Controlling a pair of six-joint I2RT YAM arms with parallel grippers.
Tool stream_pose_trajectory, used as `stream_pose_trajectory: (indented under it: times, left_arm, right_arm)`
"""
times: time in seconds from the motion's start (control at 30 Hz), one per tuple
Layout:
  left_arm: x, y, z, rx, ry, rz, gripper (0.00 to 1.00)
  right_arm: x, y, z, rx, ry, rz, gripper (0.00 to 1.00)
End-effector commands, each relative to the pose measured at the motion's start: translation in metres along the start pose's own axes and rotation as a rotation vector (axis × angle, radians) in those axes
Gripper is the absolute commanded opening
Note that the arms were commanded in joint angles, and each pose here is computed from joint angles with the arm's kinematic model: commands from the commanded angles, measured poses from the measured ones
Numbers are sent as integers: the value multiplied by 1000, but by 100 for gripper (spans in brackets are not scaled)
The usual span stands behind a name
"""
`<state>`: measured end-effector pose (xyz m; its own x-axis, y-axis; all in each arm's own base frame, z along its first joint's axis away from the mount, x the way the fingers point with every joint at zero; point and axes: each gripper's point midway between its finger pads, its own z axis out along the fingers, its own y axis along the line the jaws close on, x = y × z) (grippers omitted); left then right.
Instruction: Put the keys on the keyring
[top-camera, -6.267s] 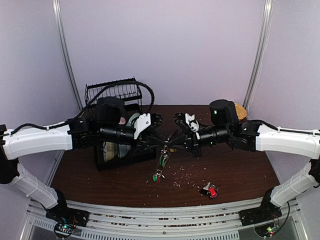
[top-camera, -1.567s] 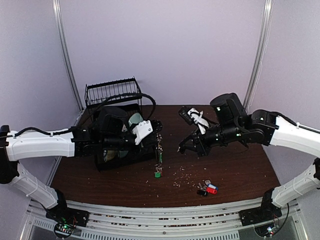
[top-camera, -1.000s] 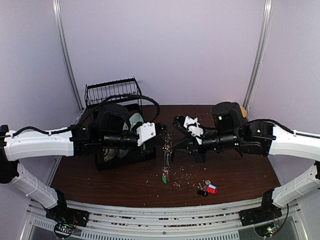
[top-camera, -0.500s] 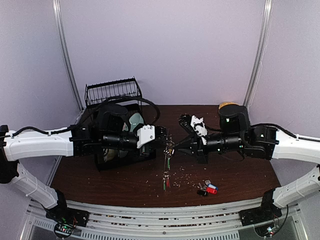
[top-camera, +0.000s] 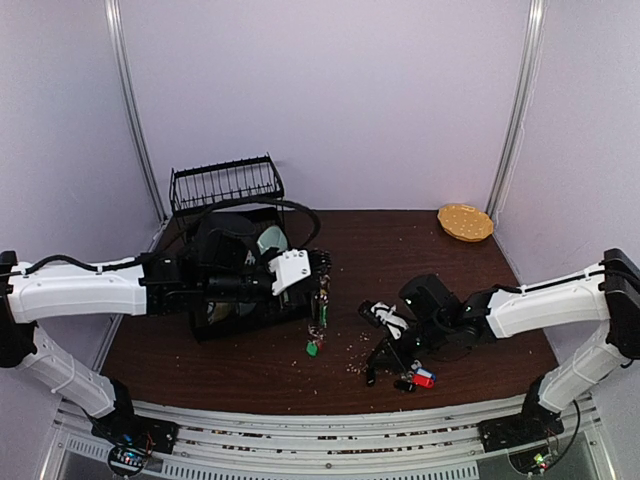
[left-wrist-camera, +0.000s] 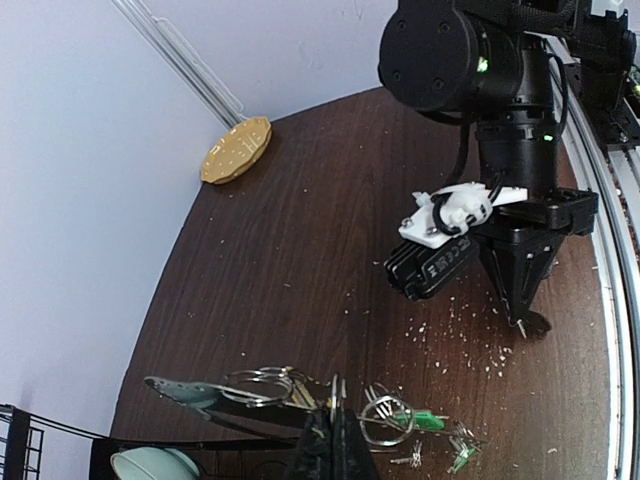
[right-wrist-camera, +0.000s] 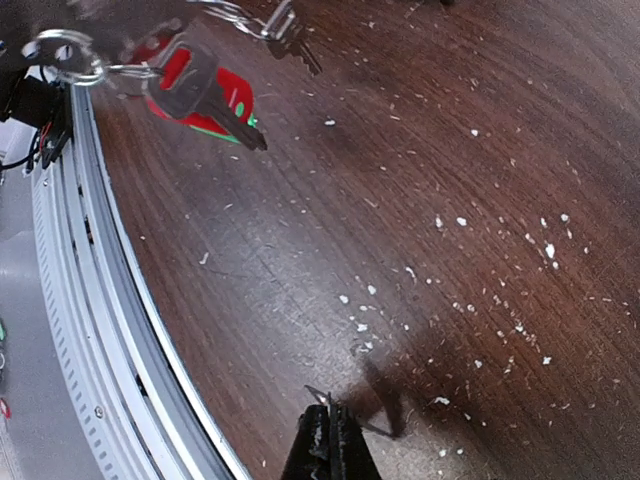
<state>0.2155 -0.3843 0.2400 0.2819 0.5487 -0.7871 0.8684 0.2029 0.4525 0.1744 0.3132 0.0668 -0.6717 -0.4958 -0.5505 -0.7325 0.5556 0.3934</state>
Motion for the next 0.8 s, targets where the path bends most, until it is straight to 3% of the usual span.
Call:
stream_pose_trajectory:
  times: [0.0, 0.1, 0.2, 0.3, 0.43, 0.53, 0.63, 0.77]
  left_arm:
    - [-14, 12, -8, -56, -57, -5, 0]
    - [-14, 10, -8, -48, -62, -4, 0]
    - [-15, 9, -8, -41, -65, -4, 0]
    - [-17, 8, -10, -34, -75, -4, 0]
    - [-23, 3, -12, 5, -99, 0, 0]
    - [-27, -1, -14, 34, -103, 10, 0]
    - [-33, 0, -16, 49, -109, -1, 0]
    - [-38, -4, -20, 72, -131, -11, 0]
  right_arm:
    - [-4, -22, 11, 28, -3, 154, 0]
    - [-2, -43, 16, 102, 34, 196, 3]
    - [-8, -52, 11, 166, 53, 194, 37]
    - [-40, -48, -18, 217, -46, 113, 50]
    - [-116, 27, -83, 98, -396, -239, 51]
    - [-144, 85, -125, -2, -682, -515, 57]
    - [-148, 109, -125, -27, -746, -729, 55]
    - [-156, 114, -114, -7, -720, -844, 44]
